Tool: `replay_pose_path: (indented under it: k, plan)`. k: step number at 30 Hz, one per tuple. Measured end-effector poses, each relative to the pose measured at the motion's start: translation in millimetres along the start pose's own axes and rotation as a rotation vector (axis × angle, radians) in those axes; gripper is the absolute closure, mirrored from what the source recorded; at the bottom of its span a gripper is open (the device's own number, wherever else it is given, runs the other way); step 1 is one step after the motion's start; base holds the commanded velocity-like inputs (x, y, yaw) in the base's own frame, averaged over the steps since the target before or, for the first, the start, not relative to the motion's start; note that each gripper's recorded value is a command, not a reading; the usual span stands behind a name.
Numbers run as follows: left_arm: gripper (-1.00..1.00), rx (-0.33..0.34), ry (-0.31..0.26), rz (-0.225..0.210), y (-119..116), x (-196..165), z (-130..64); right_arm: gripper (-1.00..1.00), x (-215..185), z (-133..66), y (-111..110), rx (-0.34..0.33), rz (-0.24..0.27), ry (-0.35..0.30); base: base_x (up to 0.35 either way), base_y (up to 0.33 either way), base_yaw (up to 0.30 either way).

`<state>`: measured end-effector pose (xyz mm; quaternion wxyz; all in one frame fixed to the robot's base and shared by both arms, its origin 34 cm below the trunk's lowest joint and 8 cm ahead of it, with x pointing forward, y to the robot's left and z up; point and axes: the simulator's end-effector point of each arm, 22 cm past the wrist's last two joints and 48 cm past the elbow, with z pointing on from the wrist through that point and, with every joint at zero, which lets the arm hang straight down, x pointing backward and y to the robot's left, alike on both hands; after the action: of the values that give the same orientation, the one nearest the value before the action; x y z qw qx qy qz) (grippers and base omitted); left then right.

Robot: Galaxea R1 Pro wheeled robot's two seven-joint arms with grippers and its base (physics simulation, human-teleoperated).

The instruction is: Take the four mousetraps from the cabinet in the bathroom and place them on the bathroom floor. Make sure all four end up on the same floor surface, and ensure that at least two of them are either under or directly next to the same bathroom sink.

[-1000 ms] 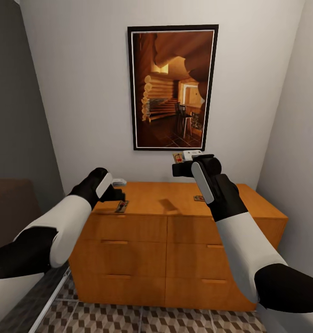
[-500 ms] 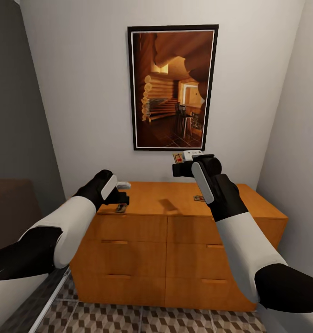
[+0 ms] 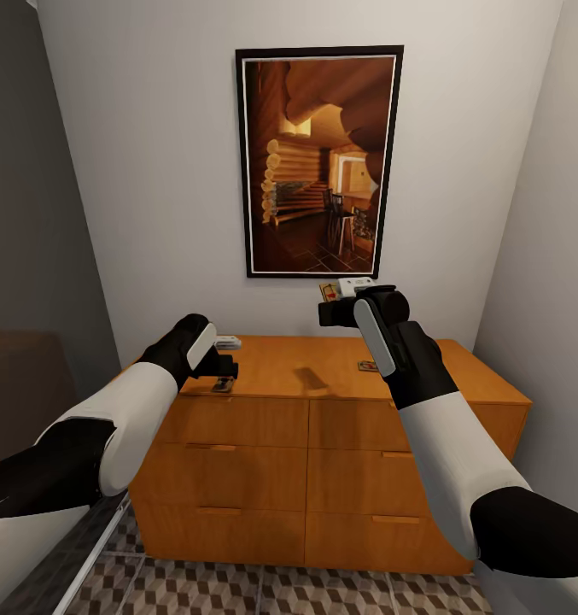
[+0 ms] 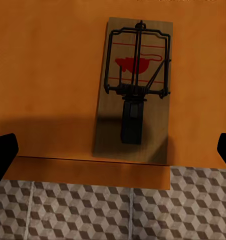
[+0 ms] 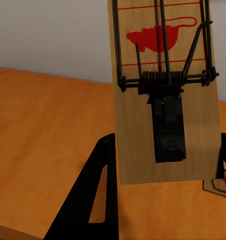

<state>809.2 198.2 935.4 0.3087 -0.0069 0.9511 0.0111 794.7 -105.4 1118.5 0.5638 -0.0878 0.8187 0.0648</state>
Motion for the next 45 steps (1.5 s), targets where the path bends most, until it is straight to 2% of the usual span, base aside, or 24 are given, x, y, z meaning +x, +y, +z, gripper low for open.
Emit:
replay_pose_path:
  k: [10, 30, 45]
  plan:
    - [-1.0, -0.002, -0.007, 0.005, -1, -2, -1.9, 1.0, 0, -0.1, 0, -0.001, 0.0, 0.0, 0.022, 0.0, 0.0]
    - [-1.0, 0.011, -0.009, 0.025, -19, -1, -3.4, 1.0, 0, 0.0, 0, -0.001, 0.0, 0.0, 0.01, 0.0, 0.0]
    - [-1.0, 0.003, -0.007, 0.025, -15, -1, -2.7, 1.0, 0, 0.0, -1, 0.0, 0.0, 0.0, 0.044, 0.0, 0.0]
